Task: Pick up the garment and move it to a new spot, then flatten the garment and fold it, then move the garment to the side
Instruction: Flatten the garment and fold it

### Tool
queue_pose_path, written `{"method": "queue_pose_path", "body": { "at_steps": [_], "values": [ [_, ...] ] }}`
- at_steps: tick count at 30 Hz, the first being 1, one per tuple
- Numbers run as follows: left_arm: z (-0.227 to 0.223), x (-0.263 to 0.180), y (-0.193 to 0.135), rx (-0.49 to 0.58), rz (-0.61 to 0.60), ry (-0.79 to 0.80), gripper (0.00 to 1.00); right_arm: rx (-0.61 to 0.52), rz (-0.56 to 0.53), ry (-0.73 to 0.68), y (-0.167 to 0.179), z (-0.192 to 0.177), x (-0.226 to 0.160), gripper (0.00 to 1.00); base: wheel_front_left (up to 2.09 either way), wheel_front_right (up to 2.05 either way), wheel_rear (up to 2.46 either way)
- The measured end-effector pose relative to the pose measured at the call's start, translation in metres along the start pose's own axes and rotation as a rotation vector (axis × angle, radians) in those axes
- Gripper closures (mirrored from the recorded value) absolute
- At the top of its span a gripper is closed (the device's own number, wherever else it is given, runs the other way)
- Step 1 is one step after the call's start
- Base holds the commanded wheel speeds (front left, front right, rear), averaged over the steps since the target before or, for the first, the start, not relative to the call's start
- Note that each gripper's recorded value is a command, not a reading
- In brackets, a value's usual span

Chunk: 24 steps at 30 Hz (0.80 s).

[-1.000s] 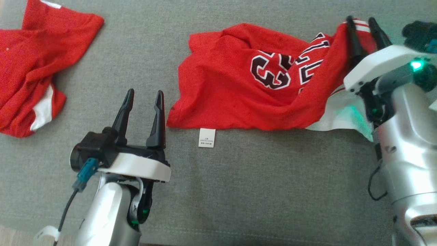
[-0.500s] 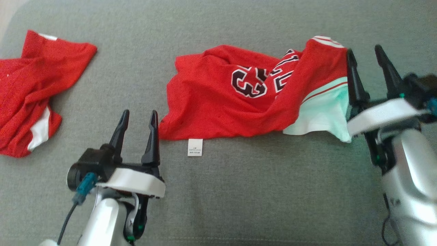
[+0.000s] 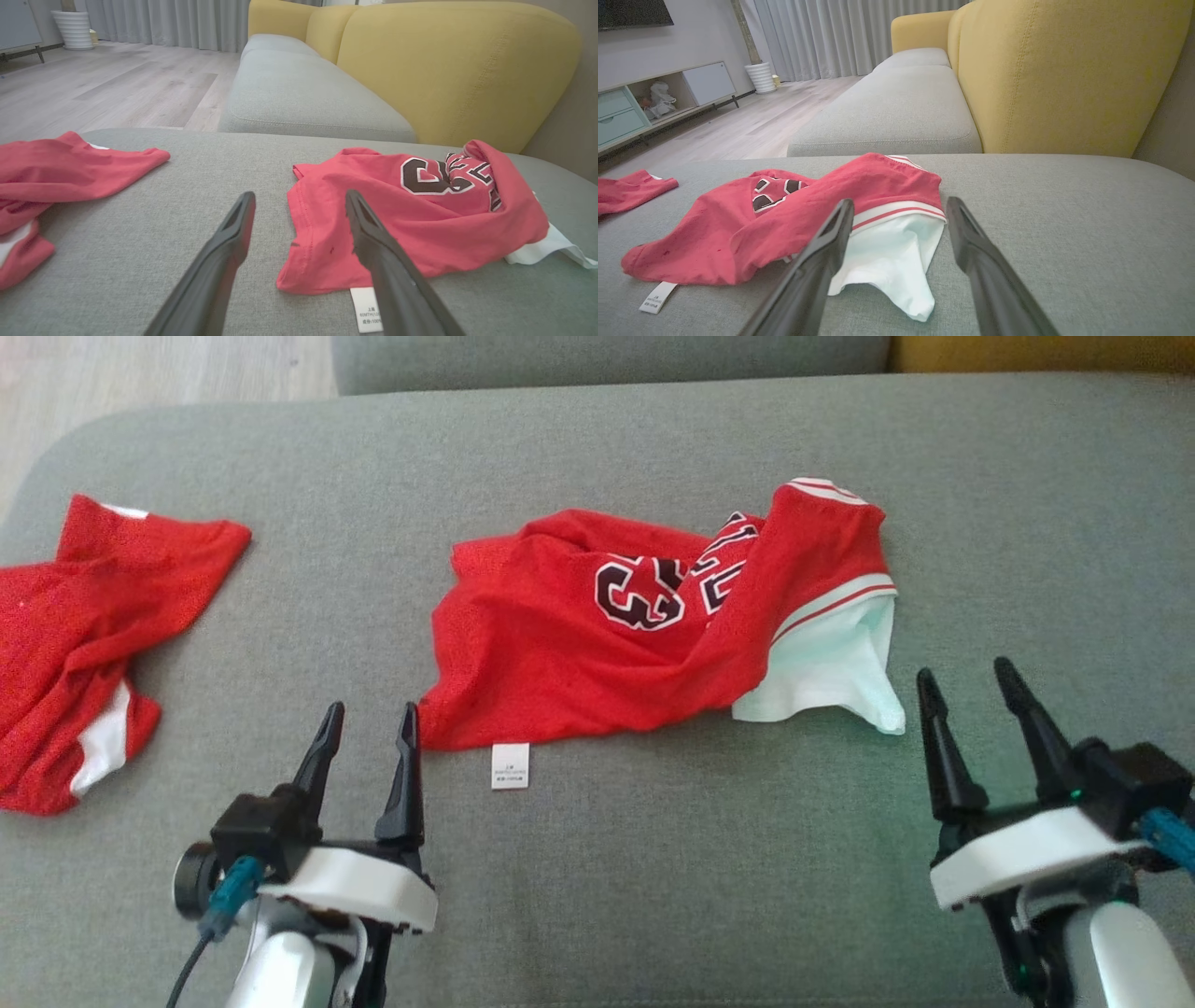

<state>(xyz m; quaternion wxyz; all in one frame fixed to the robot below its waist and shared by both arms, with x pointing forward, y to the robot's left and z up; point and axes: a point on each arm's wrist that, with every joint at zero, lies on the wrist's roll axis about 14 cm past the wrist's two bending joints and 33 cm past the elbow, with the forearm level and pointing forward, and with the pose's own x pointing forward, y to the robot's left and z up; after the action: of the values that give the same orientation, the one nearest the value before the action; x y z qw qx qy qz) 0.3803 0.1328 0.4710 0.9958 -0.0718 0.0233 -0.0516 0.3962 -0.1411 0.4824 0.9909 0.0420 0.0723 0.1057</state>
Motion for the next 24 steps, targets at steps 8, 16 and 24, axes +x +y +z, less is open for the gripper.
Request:
{"method": "queue_pose_path", "body": {
  "at_steps": [8,16,24],
  "values": [
    [-0.002,-0.004,0.000,0.010,0.001,0.015,0.00,0.022,-0.019,-0.012,0.001,0.006,-0.010,0.00,0.00,0.00,0.00],
    [-0.007,-0.004,0.001,0.014,0.006,0.033,0.00,0.023,-0.020,-0.004,0.001,0.005,-0.011,0.00,0.00,0.00,0.00],
    [-0.033,0.005,-0.007,0.000,-0.040,0.129,0.00,0.033,-0.015,0.018,0.002,-0.004,-0.004,0.00,0.00,0.00,0.00]
  ]
}}
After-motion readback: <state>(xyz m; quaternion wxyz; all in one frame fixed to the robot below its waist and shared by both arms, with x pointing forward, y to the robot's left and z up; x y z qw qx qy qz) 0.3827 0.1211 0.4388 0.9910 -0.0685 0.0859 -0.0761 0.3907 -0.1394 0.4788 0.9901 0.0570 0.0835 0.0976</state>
